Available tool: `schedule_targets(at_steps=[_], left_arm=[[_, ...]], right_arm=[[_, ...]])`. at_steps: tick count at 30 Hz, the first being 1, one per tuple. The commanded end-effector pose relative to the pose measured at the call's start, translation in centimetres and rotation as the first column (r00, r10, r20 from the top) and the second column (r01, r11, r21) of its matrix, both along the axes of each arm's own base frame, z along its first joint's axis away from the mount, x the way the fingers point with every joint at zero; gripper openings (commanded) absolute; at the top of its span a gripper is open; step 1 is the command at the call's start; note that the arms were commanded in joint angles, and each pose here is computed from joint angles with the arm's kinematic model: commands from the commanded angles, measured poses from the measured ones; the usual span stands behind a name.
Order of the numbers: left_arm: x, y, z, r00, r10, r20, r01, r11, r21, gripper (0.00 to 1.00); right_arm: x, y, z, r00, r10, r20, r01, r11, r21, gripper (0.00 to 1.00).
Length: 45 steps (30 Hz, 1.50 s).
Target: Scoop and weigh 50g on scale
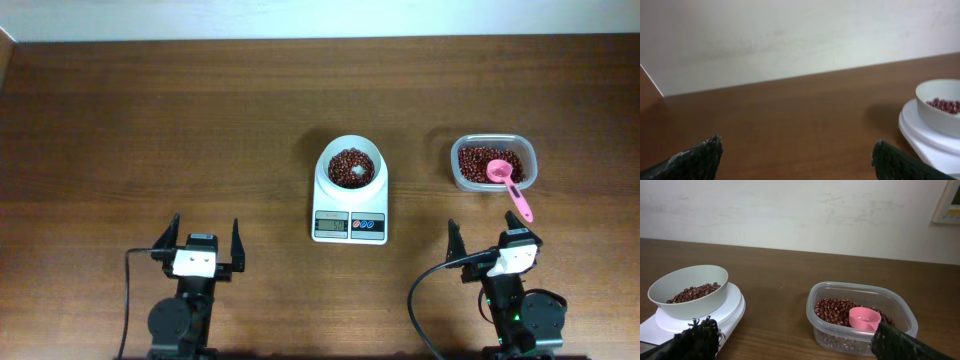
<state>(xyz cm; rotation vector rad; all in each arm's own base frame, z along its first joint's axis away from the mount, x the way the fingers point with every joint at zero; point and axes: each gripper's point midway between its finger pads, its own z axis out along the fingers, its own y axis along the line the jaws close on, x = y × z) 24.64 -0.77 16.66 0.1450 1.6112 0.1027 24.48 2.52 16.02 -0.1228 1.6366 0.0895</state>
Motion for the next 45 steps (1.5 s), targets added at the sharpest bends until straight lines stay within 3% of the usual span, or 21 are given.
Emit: schedule_targets(at_steps=[1,13,20,22,45], left_arm=[[-0.1,-0.3,-1.0,0.999,-0.021,-0.033,0.021,1.0,-0.014,0.99],[-0.2,-1.9,-1.0,0.995,-0.092,-0.032,0.092,0.996,-0.015,0.99],[-0.2,-1.7,-1.0,0.996,-0.084,-0.033,0.084,0.996,-0.016,0.99],[-0.1,-1.3,-1.1,0.998,-0.058,-0.036,0.055,0.994,-0.09,0.99],[-0.1,-1.2,-1.1,0.998,-0.054,-0.037,0.051,0.996,-0.075,0.99]], right_arm=[[0.0,-0.2,-0.2,1.0,-0.01,0.001,0.01,1.0,0.001,0.99],[0.0,-0.2,-0.2,1.0,-0.01,0.0,0.01,1.0,0.001,0.99],[0.0,-0.2,-0.2,1.0,-0.01,0.0,0.01,1.0,0.001,0.99],[0.0,-0.2,-0.2,1.0,-0.01,0.0,0.01,1.0,0.001,0.99],[0.0,-0.2,-0.2,1.0,-0.01,0.0,0.01,1.0,0.001,0.99]])
